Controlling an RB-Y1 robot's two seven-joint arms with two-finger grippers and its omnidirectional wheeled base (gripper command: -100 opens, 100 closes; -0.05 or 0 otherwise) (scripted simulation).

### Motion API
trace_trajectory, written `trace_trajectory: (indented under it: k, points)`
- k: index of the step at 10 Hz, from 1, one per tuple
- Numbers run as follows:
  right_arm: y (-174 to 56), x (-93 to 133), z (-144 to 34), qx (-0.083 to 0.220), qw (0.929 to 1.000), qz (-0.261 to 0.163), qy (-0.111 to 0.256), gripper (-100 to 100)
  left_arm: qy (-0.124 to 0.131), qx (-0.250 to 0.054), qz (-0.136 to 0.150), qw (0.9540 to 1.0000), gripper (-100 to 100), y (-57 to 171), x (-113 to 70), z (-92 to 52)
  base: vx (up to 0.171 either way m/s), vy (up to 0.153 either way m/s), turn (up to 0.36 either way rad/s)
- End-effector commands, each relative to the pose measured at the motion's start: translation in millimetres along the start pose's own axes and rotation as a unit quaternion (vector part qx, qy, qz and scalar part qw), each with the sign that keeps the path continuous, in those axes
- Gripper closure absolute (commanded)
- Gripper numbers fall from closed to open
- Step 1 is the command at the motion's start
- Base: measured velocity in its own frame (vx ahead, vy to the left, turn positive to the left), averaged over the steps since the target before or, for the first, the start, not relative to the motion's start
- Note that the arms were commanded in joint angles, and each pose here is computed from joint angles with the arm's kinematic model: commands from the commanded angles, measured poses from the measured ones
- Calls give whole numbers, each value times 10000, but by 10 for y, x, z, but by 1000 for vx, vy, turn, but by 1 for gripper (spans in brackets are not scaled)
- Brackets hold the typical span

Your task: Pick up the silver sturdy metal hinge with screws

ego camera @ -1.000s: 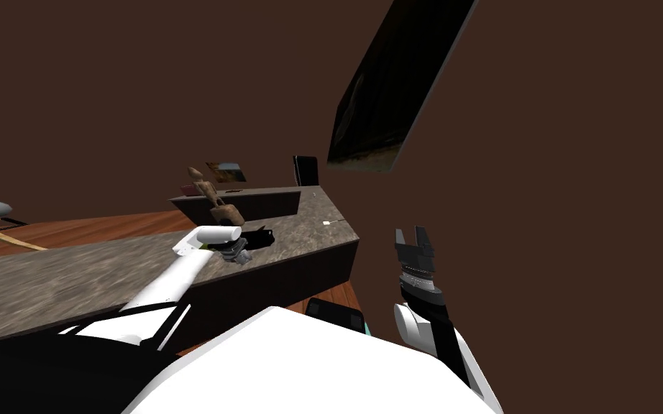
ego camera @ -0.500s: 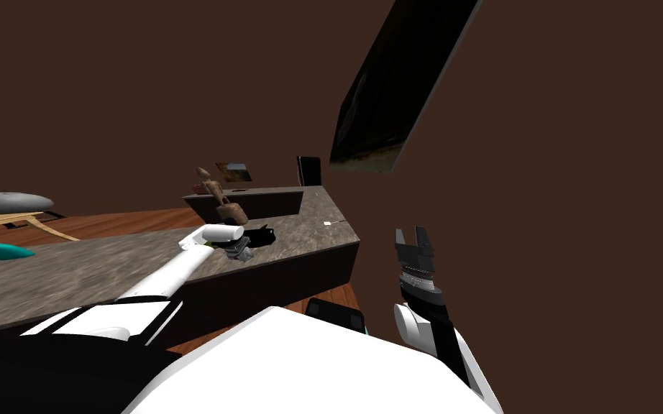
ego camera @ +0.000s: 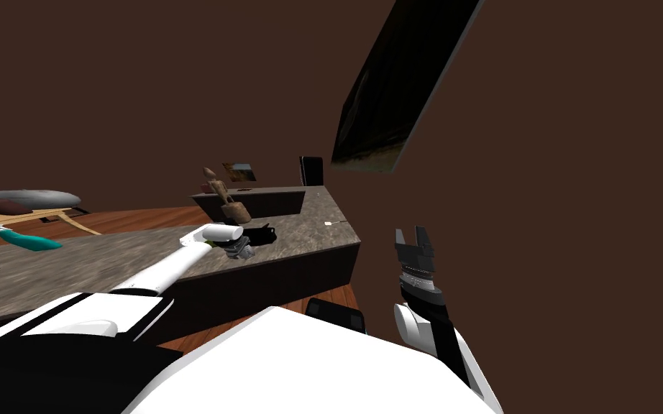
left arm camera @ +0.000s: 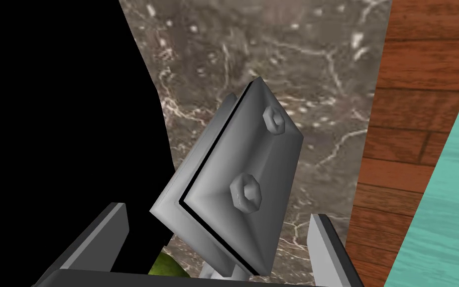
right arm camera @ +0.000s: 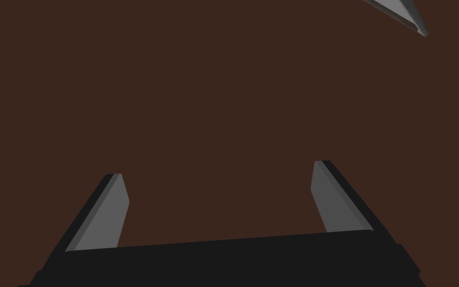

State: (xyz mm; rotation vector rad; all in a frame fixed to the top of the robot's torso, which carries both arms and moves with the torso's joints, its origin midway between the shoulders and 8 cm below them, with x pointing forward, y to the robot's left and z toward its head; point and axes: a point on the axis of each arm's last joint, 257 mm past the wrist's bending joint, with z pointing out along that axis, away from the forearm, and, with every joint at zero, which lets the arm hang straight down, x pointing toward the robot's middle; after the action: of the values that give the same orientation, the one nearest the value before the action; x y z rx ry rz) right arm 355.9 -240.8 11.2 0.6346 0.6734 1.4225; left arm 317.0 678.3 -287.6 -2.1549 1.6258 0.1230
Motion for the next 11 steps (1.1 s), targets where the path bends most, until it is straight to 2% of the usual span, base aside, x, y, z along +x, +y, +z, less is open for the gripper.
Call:
trace_trajectory:
  k: [1, 3, 4, 5, 6, 7, 11]
  points:
    - [0, 0, 0, 0, 10000, 0, 0, 0, -56, 41, -108, 9999, -100, -44, -135, 7, 22, -39, 104]
    - [0, 0, 0, 0, 10000, 0, 0, 0, -42, -49, -17, 10000, -100, 26, -99, 71, 16, -29, 22]
    - [0, 0, 0, 0, 10000, 0, 0, 0, -130, 5, -171, 9998, -100, -16, -280, 55, 16, -28, 88]
    - [0, 0, 0, 0, 10000, 0, 0, 0, -115, -58, -111, 9999, -100, 35, -245, 96, 15, -30, 75]
    - [0, 0, 0, 0, 10000, 0, 0, 0, -108, -42, -114, 9999, -100, 24, -234, 76, 5, -12, 9]
    - [0, 0, 0, 0, 10000, 0, 0, 0, -109, -37, -117, 9999, 100, 23, -235, 80, 0, 0, 0]
    - [0, 0, 0, 0, 10000, 0, 0, 0, -112, -35, -106, 9999, 100, 18, -237, 74, 1, 1, -3]
